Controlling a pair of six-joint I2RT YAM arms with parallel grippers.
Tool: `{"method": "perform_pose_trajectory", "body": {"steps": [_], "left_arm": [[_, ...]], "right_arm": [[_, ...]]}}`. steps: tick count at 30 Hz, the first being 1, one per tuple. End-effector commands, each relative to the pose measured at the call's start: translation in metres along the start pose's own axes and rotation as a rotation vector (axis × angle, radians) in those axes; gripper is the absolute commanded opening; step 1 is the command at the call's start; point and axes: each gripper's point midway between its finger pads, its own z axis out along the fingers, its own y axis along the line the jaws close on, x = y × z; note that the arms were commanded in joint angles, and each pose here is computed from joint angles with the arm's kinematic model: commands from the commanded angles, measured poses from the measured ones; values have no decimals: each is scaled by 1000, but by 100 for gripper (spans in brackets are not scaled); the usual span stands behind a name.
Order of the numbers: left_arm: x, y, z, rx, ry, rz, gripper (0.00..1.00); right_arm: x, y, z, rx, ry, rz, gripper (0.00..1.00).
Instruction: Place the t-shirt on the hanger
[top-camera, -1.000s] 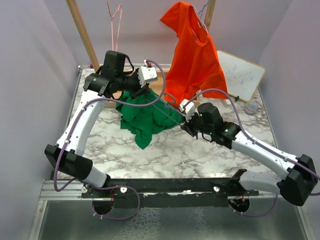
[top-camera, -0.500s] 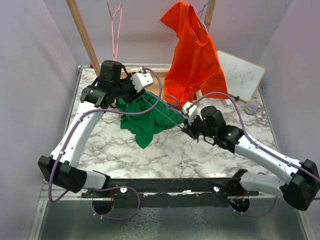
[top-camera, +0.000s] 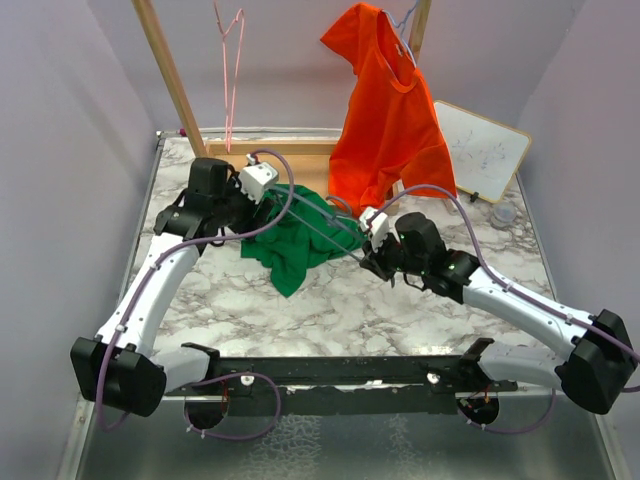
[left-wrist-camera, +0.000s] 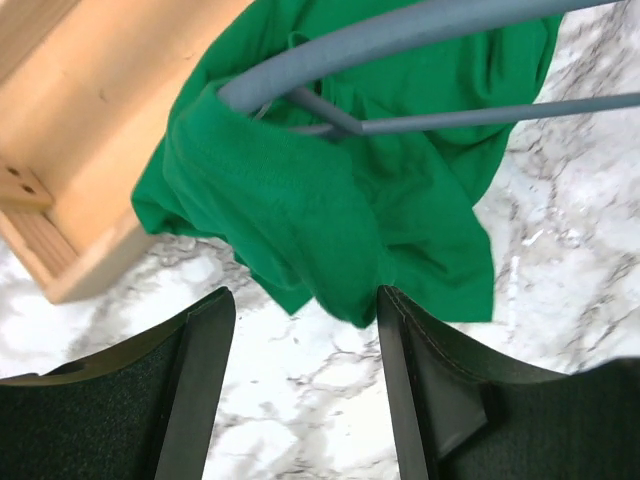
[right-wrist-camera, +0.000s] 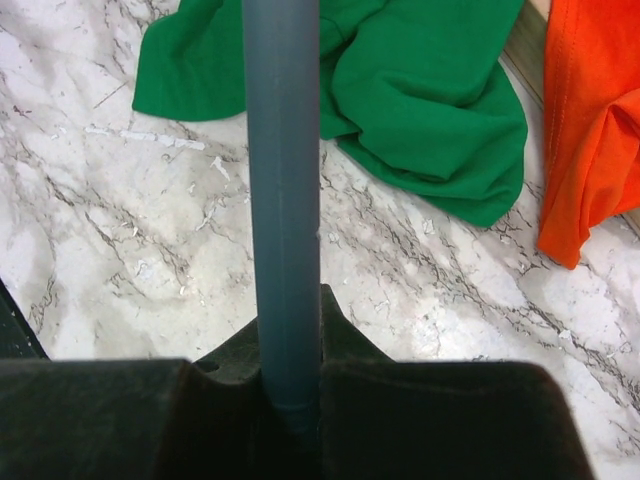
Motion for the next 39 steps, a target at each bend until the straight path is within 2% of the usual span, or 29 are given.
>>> {"method": "perform_pose_trajectory", "body": {"steps": [1, 4, 9, 14, 16, 22, 25, 29, 36, 39], "left_arm": [[-16, -12, -9, 42, -114, -265, 62], [-13, -19, -4, 61, -138, -321, 67], [11, -29, 10, 74, -122, -422, 68], [19, -39, 19, 109, -143, -490, 66], [22, -36, 25, 93, -149, -494, 56], [8, -15, 27, 52, -198, -447, 0], [0, -9, 20, 57, -186, -363, 0], [-6, -5, 0, 80, -124, -148, 0], [8, 9, -43, 143, 90, 395, 0], [7, 17, -59, 172, 153, 573, 0]], "right_arm": [[-8, 3, 3, -18, -35, -23, 1], [-5, 3, 3, -18, -26, -22, 1], [-6, 2, 4, -13, -25, -19, 1], [-6, 1, 5, -10, -26, -11, 1], [-7, 2, 6, -13, -28, -10, 1], [-5, 2, 4, -21, -17, -25, 1], [0, 3, 3, -23, 2, -31, 1], [4, 4, -1, -31, 22, -46, 1], [11, 13, -9, -82, 49, -81, 1], [11, 12, -10, -79, 48, -93, 1]]}}
